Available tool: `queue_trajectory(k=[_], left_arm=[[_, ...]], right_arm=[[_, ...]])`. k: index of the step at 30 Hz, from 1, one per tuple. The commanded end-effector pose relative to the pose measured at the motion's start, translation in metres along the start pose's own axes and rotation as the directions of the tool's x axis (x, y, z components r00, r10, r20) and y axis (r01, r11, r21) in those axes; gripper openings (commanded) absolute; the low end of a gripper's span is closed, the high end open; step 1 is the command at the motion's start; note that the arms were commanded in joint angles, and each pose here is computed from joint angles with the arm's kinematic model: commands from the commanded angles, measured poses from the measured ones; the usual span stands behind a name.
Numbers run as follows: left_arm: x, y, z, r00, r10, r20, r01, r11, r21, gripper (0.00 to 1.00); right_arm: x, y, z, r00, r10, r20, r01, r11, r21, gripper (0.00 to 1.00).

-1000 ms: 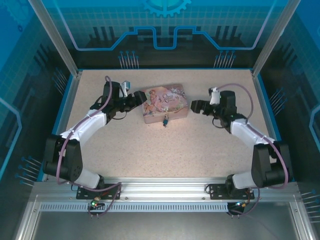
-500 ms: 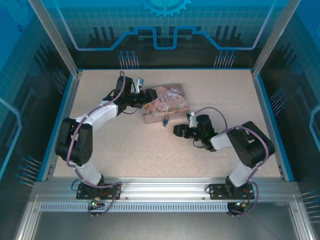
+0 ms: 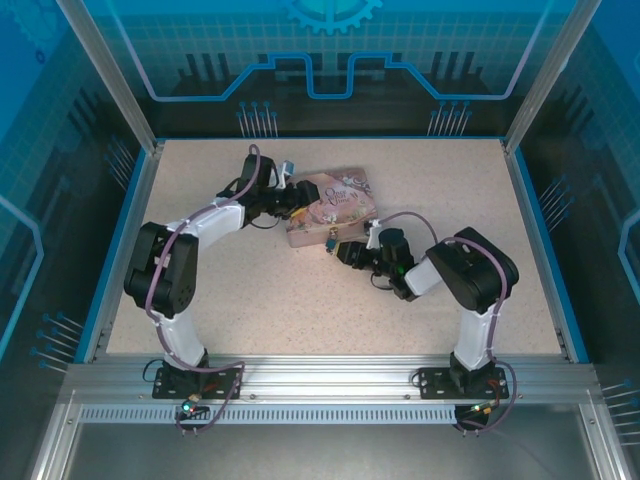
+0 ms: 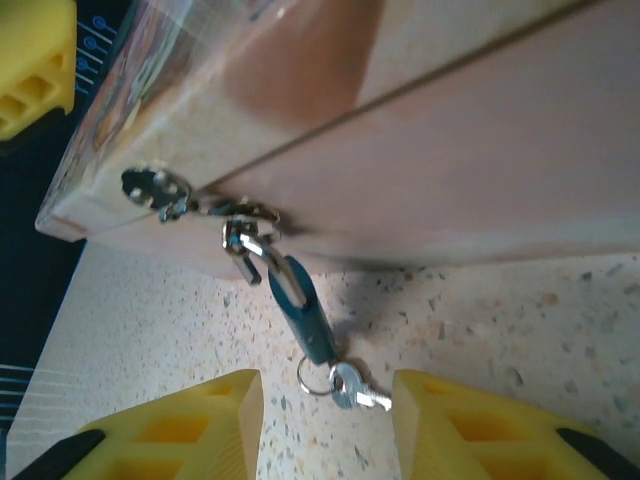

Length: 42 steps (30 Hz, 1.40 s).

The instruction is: Unlock a padlock with a key

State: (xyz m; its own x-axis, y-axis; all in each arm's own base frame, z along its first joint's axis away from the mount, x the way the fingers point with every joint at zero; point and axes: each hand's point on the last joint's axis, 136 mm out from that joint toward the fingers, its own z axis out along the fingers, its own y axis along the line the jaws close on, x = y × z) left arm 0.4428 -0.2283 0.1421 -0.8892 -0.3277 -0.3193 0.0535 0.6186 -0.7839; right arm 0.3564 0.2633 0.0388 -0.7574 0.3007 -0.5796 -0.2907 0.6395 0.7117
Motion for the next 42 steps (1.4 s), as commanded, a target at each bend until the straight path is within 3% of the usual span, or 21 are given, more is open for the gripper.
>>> queue_trajectory(k=[1,24,34,42], left_arm=[[-0.004,-0.008,0.005,1.000,0.007,-0.002,-0.007,1.000,0.018,0.68],[-0.002,-0.001,0.012,1.000,-0.030,-0.006,0.030,1.000,0.002,0.66],[0.002,-0.001,0.005,1.000,-0.023,0.003,0.023,1.000,-0.010,0.65],[0.002,-0.003,0.004,1.000,-0.022,0.008,0.022,1.000,-0.013,0.65]], right_arm=[[0.011,-0.006,0.008,0.999,0.026,-0.027,-0.025,1.000,0.015,0.39],[0.034,-0.012,0.024,0.996,0.075,-0.056,-0.076,0.997,-0.015,0.36],[0.033,-0.010,0.027,0.997,0.071,-0.038,-0.072,0.997,-0.034,0.25],[0.029,-0.007,0.024,0.998,0.056,0.000,-0.055,0.997,-0.054,0.30]])
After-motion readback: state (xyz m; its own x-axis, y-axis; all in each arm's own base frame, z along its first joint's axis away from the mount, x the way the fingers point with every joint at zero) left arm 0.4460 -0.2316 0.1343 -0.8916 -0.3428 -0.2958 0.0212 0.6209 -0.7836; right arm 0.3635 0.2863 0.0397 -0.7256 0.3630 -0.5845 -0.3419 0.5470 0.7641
